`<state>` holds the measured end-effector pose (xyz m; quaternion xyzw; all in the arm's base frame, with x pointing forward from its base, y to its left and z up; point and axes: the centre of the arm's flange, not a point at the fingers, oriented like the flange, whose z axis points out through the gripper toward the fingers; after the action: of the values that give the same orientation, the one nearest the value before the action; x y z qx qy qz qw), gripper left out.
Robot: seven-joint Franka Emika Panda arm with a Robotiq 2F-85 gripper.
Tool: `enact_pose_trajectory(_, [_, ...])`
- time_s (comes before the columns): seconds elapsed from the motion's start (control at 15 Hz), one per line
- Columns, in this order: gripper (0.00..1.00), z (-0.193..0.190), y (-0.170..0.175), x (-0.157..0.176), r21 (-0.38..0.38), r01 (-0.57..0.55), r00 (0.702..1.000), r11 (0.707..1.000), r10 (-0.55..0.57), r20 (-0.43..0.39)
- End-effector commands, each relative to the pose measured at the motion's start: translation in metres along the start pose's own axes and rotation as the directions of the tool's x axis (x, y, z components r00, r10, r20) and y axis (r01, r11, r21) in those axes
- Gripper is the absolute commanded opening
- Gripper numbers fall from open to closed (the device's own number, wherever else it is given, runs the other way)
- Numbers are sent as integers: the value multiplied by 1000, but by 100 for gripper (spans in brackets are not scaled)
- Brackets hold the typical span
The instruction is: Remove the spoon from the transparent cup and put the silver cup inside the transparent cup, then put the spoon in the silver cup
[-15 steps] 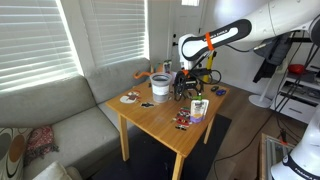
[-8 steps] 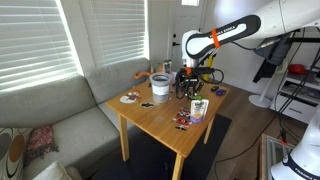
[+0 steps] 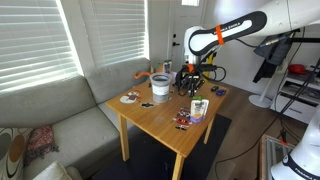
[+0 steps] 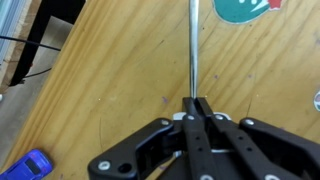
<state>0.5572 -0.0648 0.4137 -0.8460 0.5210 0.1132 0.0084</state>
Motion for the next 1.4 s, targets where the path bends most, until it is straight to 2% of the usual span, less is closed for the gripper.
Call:
enact_pose_trajectory(0.0, [2, -48, 20, -9, 43, 24, 997, 999, -20, -78])
enact_pose_trajectory(0.2, [2, -102, 26, -19, 108, 59, 979, 992, -36, -200])
enact_pose_trajectory(0.47, [2, -175, 24, -42, 230, 122, 927, 966, -28, -374])
enact_pose_trajectory(0.67, [2, -201, 5, -63, 338, 170, 892, 926, 1, -453])
enact_pose_trajectory(0.8, [2, -204, -12, -77, 372, 222, 856, 901, 3, -517])
enact_pose_trajectory(1.07, [2, -192, -51, -101, 348, 323, 766, 880, -27, -643])
enact_pose_trajectory(1.33, [2, -166, -80, -113, 251, 376, 677, 892, -80, -732])
